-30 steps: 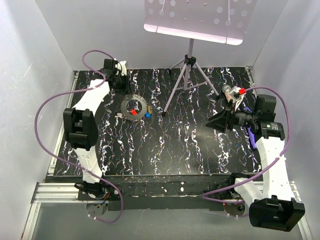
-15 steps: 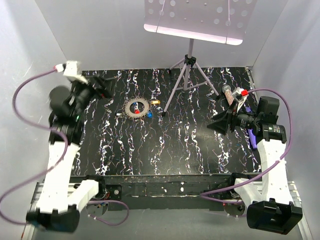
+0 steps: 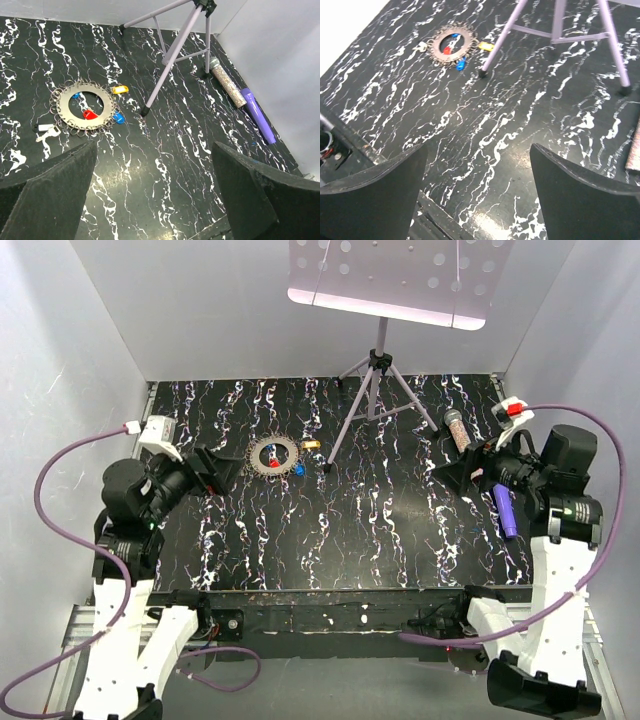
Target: Put the keys on the keyring
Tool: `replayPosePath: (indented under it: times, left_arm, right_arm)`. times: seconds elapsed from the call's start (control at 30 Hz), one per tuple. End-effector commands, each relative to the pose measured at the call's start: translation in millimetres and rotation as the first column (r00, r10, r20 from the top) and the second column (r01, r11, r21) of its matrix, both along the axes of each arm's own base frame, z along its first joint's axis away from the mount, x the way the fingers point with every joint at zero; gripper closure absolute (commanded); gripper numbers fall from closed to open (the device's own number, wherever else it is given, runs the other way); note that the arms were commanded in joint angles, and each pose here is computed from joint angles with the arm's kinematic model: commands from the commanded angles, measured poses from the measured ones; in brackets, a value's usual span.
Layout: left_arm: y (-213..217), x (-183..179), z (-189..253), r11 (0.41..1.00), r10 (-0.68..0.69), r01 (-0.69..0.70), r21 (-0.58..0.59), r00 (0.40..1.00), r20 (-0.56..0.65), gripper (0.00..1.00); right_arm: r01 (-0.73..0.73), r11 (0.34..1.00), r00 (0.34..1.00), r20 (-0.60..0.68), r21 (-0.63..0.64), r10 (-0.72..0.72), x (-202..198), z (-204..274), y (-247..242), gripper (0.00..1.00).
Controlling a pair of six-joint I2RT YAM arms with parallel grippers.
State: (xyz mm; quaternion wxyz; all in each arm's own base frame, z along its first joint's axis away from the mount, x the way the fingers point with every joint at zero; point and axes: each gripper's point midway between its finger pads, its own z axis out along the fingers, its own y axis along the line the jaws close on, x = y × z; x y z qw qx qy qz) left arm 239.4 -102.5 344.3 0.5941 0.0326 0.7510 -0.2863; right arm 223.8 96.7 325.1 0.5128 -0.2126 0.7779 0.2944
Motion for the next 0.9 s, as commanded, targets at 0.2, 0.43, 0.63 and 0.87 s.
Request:
replayPosePath:
  times: [0.2,0.43,0.63,0.87]
  left_arm:
    - [2,-24,9,1.0,-0.002,0.002,-0.002,1.0,0.013,0.02]
    - [6,-25,14,0.999,0.02,-0.021,0.027,0.999,0.025,0.02]
    - [5,-23,13,1.0,0.009,-0.009,0.027,1.0,0.017,0.02]
    - [5,-25,11,1.0,0.007,-0.008,0.03,1.0,0.02,0.02]
  right_arm:
    - [0.185,0.983,0.983,0.012,-0.018,-0.185,-17,27,-17,0.1]
    - [0.387,0.921,0.922,-0.009,0.045,-0.387,-5,36,-38,0.09]
    - [0.548,0.832,0.836,-0.04,0.084,-0.547,4,37,-60,0.08]
    - [0.542,0.836,0.84,-0.049,0.087,-0.54,4,34,-59,0.08]
